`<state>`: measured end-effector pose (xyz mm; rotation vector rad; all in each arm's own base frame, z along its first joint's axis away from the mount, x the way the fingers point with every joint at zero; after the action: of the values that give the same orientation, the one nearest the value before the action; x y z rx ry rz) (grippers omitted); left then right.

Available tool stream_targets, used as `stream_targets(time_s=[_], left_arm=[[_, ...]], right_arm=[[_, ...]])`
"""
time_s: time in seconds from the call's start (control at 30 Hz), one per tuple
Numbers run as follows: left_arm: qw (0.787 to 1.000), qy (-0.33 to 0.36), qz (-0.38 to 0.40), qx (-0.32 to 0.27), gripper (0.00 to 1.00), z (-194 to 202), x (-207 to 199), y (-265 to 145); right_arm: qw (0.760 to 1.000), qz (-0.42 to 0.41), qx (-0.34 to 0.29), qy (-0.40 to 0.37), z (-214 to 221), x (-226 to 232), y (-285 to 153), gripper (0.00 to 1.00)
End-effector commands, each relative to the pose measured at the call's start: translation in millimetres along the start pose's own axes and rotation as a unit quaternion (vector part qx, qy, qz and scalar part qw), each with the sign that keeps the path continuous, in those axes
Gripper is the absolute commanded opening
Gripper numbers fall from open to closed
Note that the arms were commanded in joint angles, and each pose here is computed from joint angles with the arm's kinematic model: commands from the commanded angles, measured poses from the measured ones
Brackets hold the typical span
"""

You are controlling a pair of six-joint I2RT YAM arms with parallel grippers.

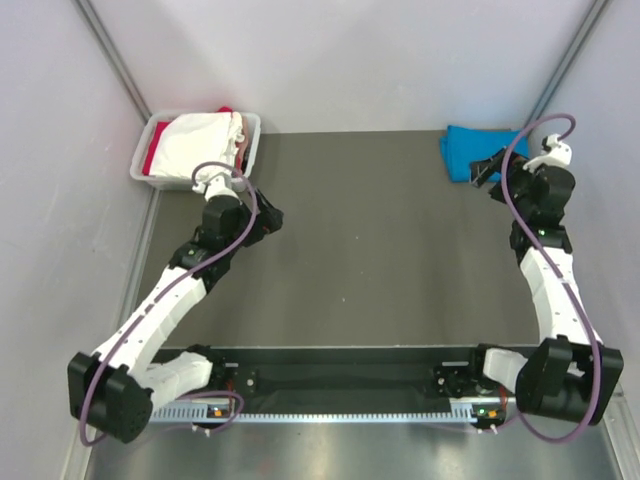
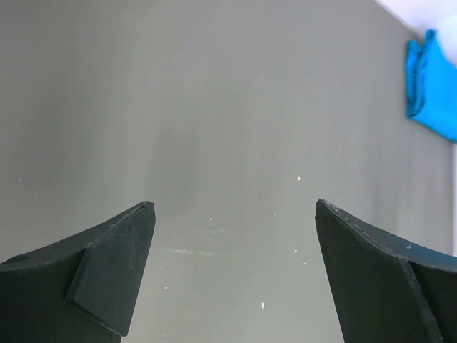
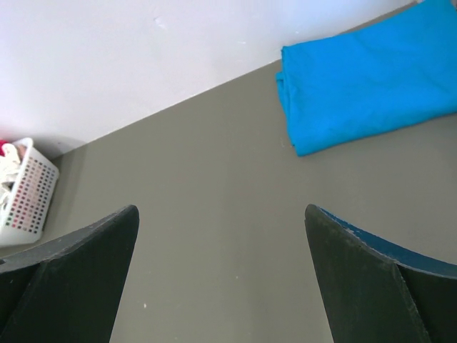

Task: Fold and stack the t-shirts
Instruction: Reset both grippers

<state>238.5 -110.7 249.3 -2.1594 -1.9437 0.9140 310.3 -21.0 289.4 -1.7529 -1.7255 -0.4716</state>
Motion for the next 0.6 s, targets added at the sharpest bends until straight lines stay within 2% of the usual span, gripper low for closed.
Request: stream_targets(time_s=[0.0,0.17,0.4,0.5,0.57], left_arm=[[0.999,0.003,0.025,-0.033,0.98,-33,-18,15],[0.999,0.0,0.04,-0.012,0.98,-45,-21,29],[0.999,0.008,0.041,-0.007,0.98,-48,-18,41],[0.999,0.01,0.042,-0.002,0.98,-47,-15,46],[0.999,0.009,0.051,0.009,0.98,-49,-17,47]], right_arm=[[0.997,-0.056,-0.058,-0.004,-10,25,-15,1.0],[0.996,-0.028,-0.077,0.024,2,29,-31,1.0],[0.996,-0.004,-0.088,0.013,23,25,-41,1.0],[0.998,-0.031,-0.055,0.011,29,29,-37,1.0],[0.997,-0.046,-0.055,0.014,30,32,-34,1.0]])
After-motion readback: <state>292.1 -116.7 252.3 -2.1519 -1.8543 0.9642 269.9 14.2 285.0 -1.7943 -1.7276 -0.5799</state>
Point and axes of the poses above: each gripper's point midway between its finger pads, its own y axis out along the fingers, its own x axis along the line the jaws close on, z = x × y, the point moved 9 cm from there along -y, back along the fingers, and after that the axes turned 14 degrees about y, right-handed, at the moved point
